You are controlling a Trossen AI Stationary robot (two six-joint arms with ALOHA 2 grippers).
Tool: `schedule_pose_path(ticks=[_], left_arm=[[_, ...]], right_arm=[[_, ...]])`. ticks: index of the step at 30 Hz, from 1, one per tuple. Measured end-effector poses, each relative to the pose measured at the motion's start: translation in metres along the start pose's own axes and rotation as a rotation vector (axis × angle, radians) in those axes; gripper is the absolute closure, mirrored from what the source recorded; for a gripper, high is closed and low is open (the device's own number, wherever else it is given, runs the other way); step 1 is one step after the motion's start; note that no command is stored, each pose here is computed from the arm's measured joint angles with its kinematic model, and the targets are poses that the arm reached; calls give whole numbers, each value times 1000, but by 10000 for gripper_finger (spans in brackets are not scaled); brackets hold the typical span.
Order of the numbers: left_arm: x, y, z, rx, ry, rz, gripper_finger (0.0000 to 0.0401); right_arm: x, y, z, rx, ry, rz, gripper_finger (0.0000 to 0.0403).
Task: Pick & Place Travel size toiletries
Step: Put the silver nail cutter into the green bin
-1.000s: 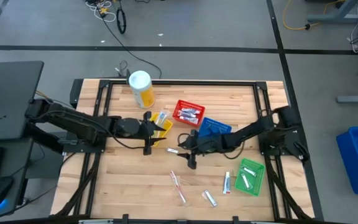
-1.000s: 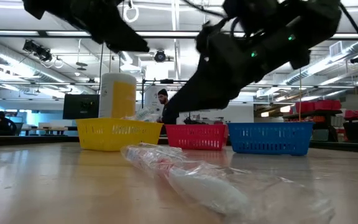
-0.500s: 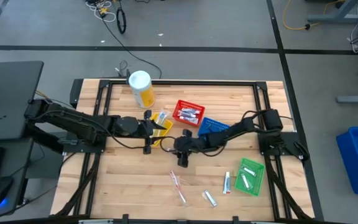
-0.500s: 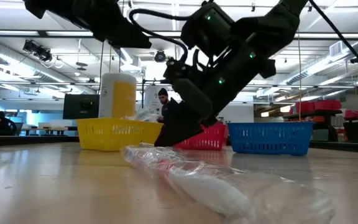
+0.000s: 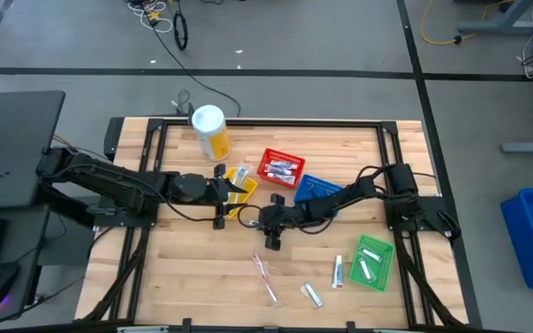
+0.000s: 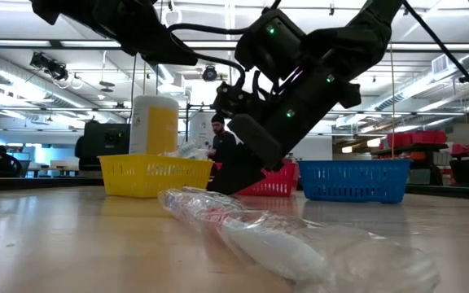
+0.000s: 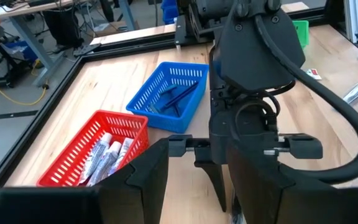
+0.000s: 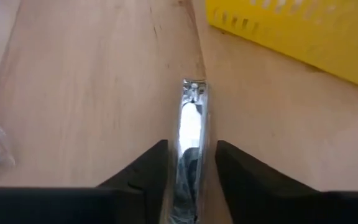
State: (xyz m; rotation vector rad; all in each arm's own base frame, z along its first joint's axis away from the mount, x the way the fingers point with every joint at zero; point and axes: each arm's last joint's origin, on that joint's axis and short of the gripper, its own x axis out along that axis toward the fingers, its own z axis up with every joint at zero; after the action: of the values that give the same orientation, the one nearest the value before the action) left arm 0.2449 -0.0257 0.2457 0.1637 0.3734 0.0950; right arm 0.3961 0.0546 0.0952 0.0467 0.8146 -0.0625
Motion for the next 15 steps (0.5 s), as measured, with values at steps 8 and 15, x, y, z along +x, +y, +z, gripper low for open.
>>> schedule_pose_path(ticks=[8, 15], left_arm=[[0, 0, 0, -9, -1, 4, 230], [0, 0, 0, -10, 0, 1, 230]], right_arm=[[2, -8, 0, 57, 18, 32, 323], [-3, -7, 3, 53, 11, 43, 349]])
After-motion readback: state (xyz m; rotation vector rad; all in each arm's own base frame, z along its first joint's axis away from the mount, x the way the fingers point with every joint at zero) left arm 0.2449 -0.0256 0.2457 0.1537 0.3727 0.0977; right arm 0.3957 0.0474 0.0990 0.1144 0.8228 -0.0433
